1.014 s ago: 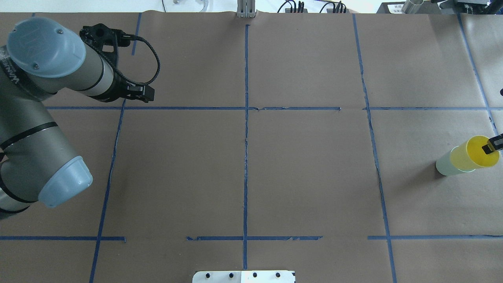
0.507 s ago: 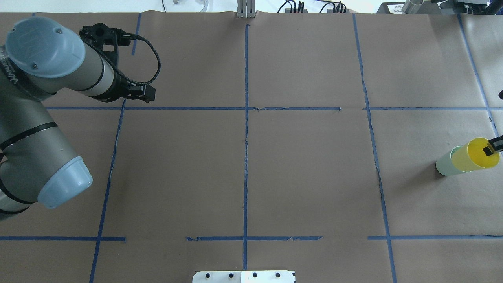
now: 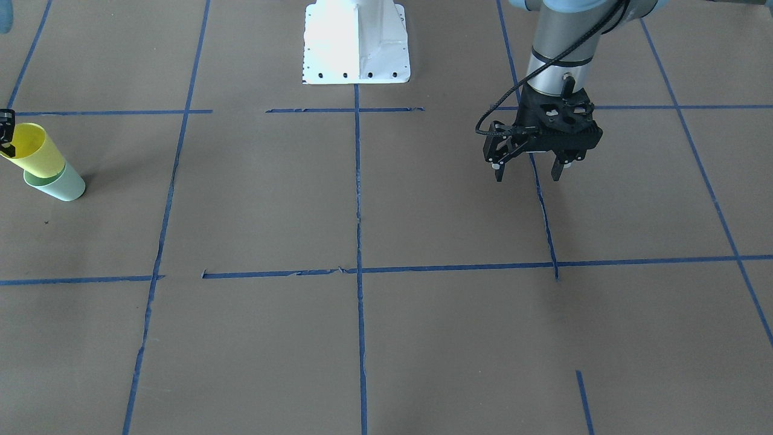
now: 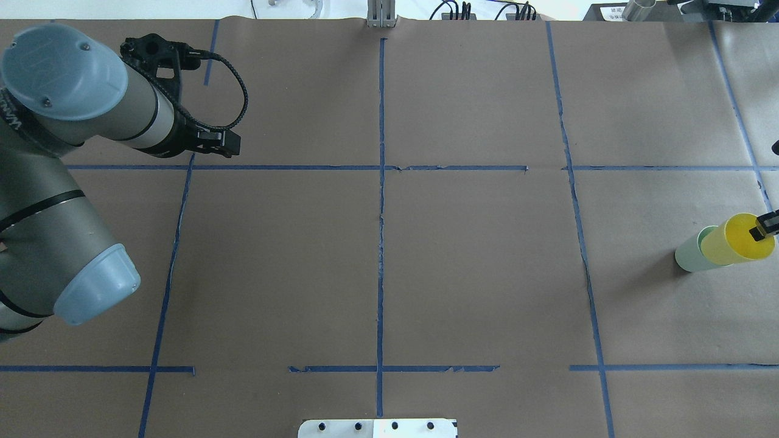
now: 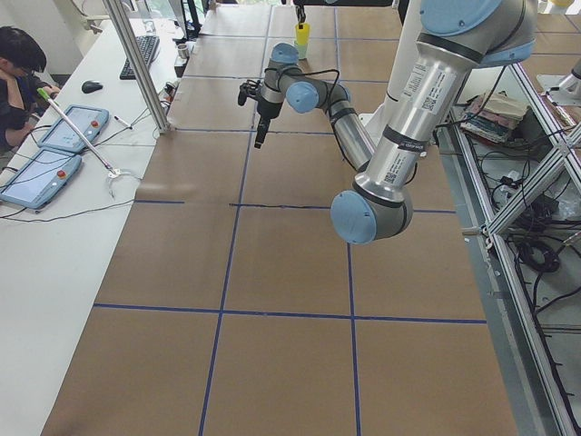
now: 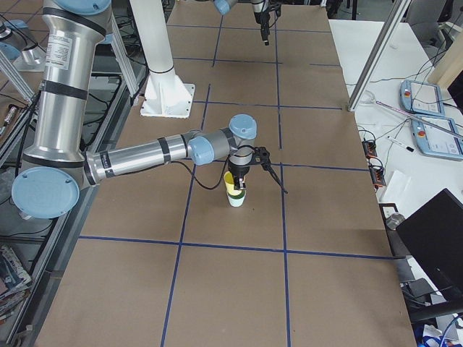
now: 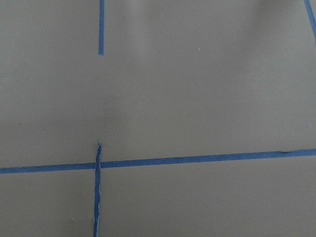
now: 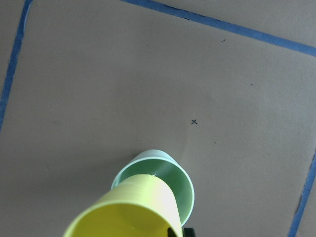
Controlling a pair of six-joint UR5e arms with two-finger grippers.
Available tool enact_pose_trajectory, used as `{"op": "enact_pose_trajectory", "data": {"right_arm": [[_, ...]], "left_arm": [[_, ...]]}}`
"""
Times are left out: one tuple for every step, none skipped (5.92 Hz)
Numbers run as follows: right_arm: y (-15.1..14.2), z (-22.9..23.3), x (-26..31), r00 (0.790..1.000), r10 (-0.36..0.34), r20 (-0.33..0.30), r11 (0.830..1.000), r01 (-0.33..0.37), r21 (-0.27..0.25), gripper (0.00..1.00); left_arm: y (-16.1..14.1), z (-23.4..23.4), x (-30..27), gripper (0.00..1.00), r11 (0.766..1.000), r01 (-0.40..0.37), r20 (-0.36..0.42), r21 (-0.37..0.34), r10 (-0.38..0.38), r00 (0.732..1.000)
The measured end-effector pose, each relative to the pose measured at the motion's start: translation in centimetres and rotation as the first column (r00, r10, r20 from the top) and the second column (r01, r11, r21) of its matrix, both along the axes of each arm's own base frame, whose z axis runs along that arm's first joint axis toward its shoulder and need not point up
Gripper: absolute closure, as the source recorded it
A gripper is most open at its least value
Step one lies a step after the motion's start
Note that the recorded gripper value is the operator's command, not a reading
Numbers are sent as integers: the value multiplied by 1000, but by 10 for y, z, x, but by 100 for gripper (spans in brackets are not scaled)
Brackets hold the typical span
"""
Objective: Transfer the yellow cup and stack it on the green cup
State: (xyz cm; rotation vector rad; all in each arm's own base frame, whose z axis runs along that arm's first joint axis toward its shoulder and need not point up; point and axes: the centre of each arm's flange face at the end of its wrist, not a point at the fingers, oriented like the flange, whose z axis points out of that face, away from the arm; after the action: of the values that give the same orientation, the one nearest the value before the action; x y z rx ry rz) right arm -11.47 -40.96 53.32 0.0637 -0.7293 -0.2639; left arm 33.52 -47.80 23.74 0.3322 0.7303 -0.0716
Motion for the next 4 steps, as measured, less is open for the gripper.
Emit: {"op": "enact_pose_trajectory", "data": {"right_arm": [[0,2,0,1000,2,-2,1000,-2,-6,0],[-1,6,1,1000,4,-4,1000,-4,-12,0],[-1,8,1,1000,6,-5,1000,-6,-16,0],[-1,10,2,1000,10,-7,1000,-10,-21,0]], "left_arm": [[1,-1,-1,0,1000,0,-2,2,0,1000],[1,-2,-1,0,1000,-1,-2,3,1,1000],[2,-2,-1,0,1000,-2,-3,3,2,1000],[2,-2,-1,0,1000,-9,-4,2,9,1000]]}}
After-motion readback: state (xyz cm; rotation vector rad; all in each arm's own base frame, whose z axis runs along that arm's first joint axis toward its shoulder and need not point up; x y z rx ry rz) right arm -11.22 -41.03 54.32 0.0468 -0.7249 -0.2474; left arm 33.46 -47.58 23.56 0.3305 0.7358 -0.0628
